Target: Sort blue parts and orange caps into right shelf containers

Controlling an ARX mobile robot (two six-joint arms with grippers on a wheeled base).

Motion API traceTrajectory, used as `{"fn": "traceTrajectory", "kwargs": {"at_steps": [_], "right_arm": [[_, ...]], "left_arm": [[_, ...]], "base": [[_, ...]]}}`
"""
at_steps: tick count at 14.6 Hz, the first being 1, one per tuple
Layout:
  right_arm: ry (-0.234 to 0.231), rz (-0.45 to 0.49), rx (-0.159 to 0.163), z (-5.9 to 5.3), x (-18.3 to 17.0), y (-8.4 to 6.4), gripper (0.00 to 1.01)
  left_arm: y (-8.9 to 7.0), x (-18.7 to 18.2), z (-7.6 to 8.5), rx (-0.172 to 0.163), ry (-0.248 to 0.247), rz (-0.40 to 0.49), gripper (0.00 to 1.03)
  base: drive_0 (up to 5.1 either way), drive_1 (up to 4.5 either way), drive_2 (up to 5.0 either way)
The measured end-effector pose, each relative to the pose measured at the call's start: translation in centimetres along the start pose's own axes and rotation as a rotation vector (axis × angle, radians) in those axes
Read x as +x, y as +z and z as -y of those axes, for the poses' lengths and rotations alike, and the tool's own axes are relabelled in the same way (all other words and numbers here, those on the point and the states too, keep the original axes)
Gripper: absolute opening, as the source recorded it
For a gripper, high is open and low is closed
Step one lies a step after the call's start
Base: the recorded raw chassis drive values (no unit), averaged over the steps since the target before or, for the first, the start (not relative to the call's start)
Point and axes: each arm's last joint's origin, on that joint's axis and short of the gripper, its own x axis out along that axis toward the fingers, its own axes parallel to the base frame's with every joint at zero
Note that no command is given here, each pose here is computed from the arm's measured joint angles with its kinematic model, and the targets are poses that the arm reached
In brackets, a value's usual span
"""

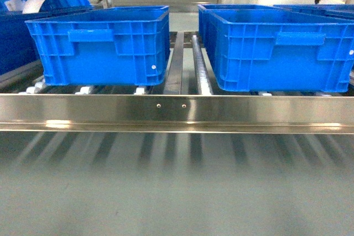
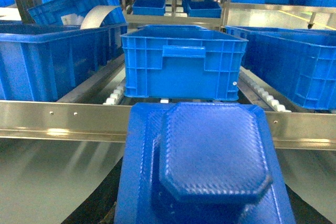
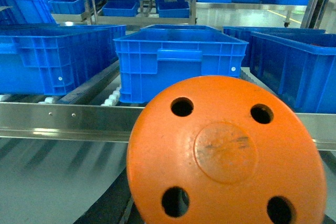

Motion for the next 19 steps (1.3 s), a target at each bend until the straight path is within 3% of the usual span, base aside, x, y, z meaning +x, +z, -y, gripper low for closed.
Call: {"fn": "traceTrajectory", "kwargs": {"at_steps": [17, 19], "right_arm": [[0.0, 0.0, 0.0, 0.0, 0.0, 0.0, 0.45], [0.0, 0.004, 0.0, 0.0, 0.0, 0.04, 0.45]], "left_arm": [[0.04, 0.0, 0.0, 0.0, 0.0, 0.005, 0.43], [0.0, 0.0, 0.0, 0.0, 0.001, 0.0, 0.43]], "base": [[0.0, 0.0, 0.0], [0.0, 4.13, -4.2]]}}
